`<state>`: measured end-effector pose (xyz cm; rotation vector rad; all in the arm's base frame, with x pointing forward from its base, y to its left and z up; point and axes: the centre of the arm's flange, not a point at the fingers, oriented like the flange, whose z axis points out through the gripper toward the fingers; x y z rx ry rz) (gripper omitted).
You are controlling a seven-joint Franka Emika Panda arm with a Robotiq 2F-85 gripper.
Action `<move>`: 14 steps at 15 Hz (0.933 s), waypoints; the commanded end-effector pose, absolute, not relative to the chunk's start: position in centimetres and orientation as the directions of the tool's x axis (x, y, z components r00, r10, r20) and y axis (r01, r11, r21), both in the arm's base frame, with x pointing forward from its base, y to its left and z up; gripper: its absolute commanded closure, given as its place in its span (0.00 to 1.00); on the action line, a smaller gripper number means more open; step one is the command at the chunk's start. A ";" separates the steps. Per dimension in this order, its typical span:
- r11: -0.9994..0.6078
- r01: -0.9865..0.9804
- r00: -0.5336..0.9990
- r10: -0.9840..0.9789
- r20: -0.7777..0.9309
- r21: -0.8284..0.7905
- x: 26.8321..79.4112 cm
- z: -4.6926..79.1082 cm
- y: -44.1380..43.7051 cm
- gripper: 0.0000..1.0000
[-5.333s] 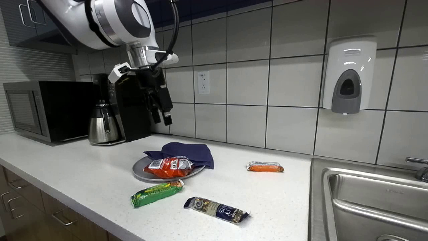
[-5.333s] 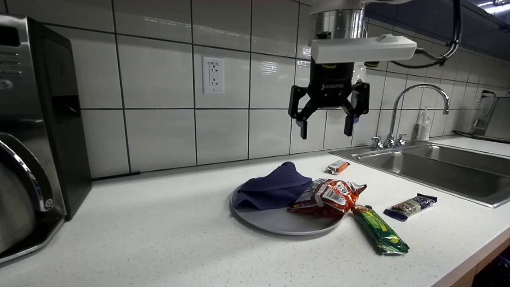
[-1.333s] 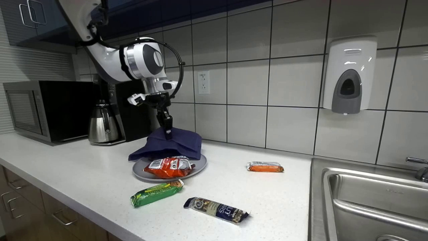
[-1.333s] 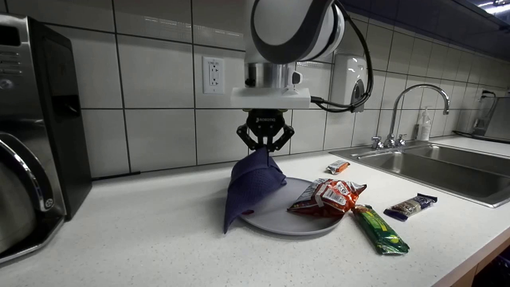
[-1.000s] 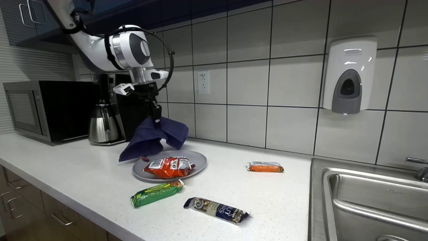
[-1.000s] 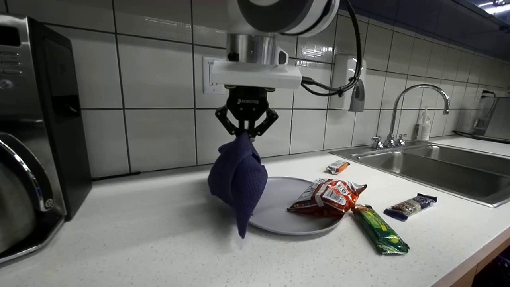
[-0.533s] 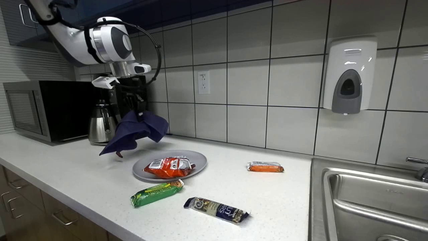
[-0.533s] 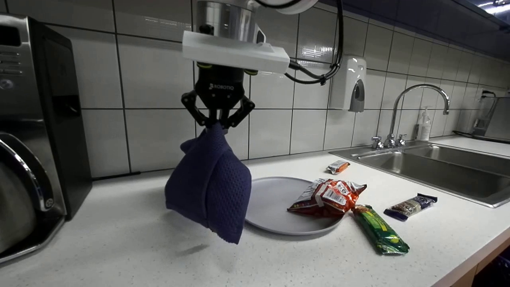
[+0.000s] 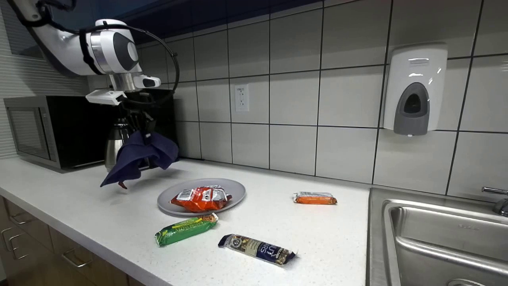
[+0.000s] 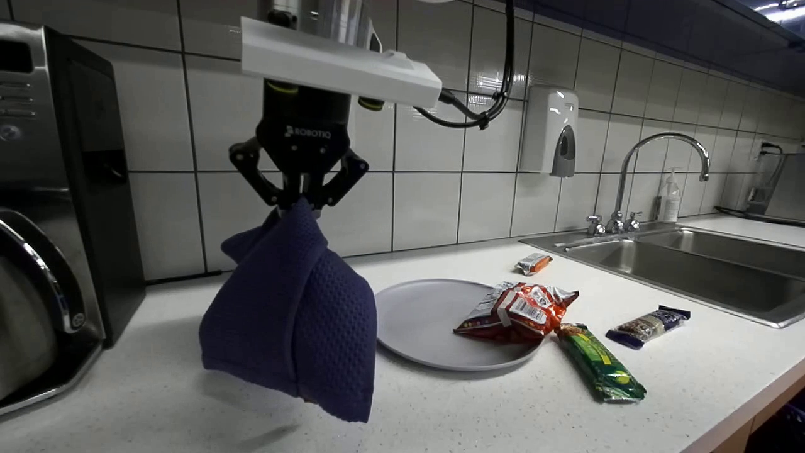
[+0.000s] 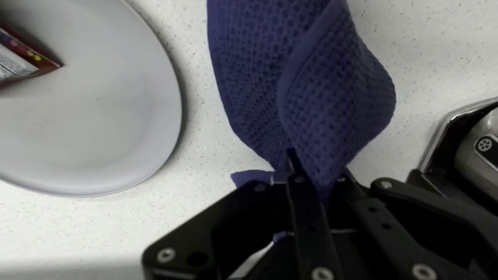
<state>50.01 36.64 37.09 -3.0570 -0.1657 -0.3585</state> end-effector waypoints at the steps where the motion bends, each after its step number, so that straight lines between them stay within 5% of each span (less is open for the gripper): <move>1: -0.984 0.167 0.964 0.152 0.219 -0.055 49.4 36.7 36.5 0.99; 14: -0.981 0.192 0.963 0.186 0.197 -0.011 53.5 31.0 37.0 0.99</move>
